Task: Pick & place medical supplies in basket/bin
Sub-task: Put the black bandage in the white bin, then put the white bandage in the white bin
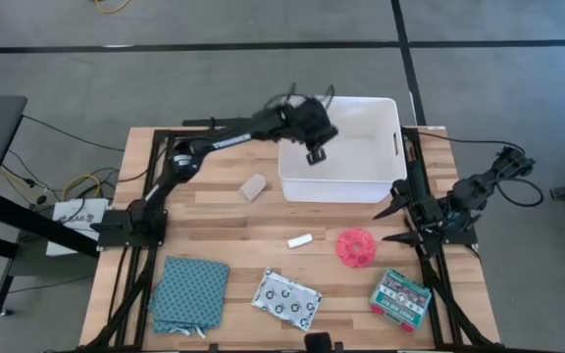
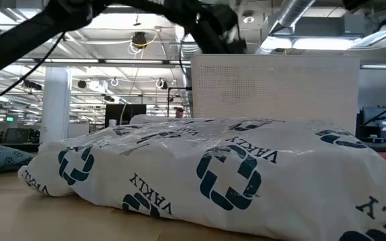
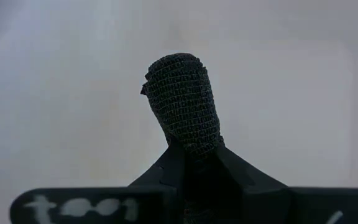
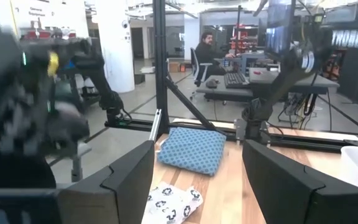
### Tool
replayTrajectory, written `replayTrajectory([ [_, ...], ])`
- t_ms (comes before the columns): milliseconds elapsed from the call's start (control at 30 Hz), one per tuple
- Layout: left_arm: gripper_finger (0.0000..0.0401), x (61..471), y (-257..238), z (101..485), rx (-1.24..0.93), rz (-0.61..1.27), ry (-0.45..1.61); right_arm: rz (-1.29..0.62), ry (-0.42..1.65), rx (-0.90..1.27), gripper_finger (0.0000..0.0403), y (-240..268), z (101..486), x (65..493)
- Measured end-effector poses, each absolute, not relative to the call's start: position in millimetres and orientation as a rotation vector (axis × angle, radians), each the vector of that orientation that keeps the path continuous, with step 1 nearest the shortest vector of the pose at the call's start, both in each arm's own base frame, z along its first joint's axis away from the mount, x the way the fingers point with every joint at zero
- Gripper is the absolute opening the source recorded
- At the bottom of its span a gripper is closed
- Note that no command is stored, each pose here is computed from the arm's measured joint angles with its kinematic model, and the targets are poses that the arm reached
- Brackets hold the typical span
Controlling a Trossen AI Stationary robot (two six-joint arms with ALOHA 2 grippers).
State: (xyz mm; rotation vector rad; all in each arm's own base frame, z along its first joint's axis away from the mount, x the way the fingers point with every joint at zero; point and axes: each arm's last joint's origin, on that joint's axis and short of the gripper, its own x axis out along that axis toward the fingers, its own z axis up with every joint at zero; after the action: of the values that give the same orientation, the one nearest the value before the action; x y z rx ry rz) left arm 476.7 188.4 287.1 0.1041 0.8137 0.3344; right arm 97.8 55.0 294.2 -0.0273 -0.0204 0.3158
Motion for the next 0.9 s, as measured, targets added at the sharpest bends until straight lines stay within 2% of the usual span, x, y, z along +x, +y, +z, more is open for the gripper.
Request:
replayTrajectory([
  [67, 0.0032, 480, 189, 263, 0.105, 0.304, 0.881, 0.315, -0.026, -0.025, 0.0240, 54, 295, 96],
  [267, 0.0039, 475, 195, 246, 0.010, 0.272, 0.967, 0.308, -0.023, -0.027, 0.0240, 52, 294, 94],
  [467, 0.0095, 477, 191, 247, 0.023, 0.196, 0.959, 0.306, -0.033, -0.022, 0.0240, 51, 295, 93],
  [600, 0.0138, 477, 187, 244, 0.048, 0.215, 0.989, 0.307, -0.032, -0.022, 0.0240, 51, 295, 93],
  [733, 0.0163, 478, 183, 265, 0.121, 0.275, 0.975, 0.308, -0.031, -0.023, 0.0240, 51, 295, 93],
  [900, 0.0170, 472, 172, 293, 0.170, 0.265, 0.927, 0.309, -0.031, -0.023, 0.0240, 51, 295, 93],
])
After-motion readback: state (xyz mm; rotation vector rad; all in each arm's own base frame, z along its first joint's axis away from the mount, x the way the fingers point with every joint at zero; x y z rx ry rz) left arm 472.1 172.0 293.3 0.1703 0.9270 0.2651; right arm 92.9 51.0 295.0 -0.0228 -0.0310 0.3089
